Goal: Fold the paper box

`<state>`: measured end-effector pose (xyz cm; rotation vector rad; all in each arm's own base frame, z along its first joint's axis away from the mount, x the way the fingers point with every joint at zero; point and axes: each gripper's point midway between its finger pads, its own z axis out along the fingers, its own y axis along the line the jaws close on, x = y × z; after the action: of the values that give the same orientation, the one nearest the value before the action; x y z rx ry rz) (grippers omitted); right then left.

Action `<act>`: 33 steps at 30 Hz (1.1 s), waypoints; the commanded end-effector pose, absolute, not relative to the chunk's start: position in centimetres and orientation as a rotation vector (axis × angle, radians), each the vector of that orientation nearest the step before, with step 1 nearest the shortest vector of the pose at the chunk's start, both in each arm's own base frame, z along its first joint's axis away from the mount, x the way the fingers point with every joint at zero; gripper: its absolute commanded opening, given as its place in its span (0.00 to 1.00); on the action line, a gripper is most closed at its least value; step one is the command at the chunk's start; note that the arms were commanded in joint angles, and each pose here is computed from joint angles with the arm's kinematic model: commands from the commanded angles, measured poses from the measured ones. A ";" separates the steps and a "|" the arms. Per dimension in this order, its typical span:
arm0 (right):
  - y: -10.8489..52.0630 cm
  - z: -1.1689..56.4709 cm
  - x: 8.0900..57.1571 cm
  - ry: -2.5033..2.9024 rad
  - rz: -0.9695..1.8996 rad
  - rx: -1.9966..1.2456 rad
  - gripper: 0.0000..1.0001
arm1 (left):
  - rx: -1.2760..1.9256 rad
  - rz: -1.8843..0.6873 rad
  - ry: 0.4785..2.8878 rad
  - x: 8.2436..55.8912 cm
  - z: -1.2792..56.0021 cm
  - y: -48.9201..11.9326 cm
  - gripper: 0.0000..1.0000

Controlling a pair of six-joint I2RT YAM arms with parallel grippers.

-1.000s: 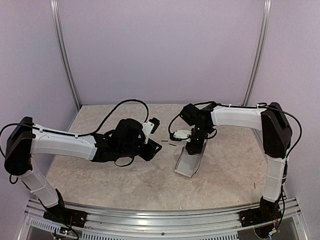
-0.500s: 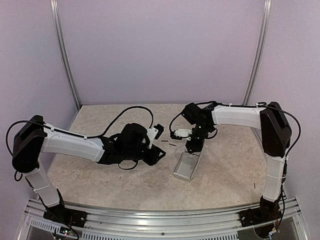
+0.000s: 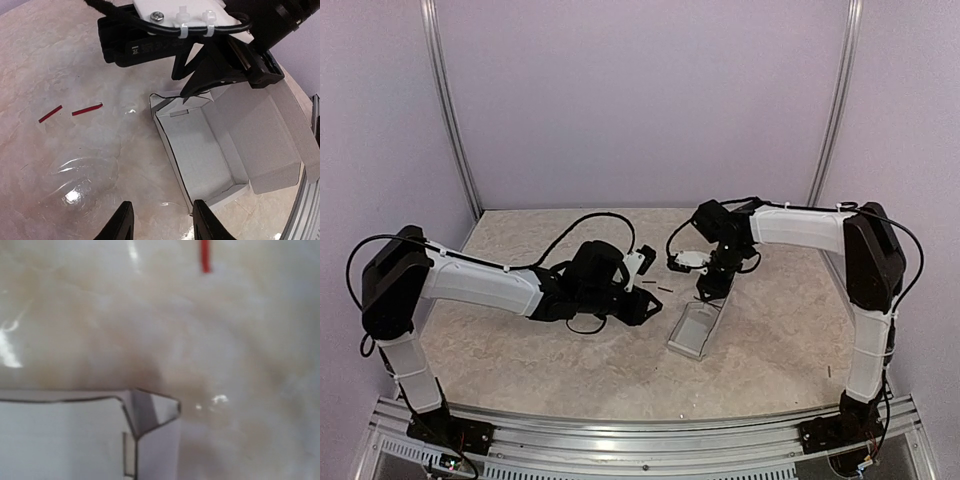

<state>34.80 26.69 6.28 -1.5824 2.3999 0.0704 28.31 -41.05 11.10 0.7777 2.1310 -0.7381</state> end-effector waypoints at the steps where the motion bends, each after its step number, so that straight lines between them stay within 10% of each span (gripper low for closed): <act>1: 25.9 9.6 36.2 2.407 0.145 -1.475 0.24 | 0.720 -0.933 2.199 29.1 11.3 -43.3 0.40; 33: 22.9 9.7 37.8 2.445 0.121 -1.357 0.28 | 0.793 -0.870 2.532 29.0 3.3 -46.7 0.26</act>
<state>37.83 23.58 9.25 -1.3935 2.4409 0.1225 29.01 -47.22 4.00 0.7855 2.5173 -0.9511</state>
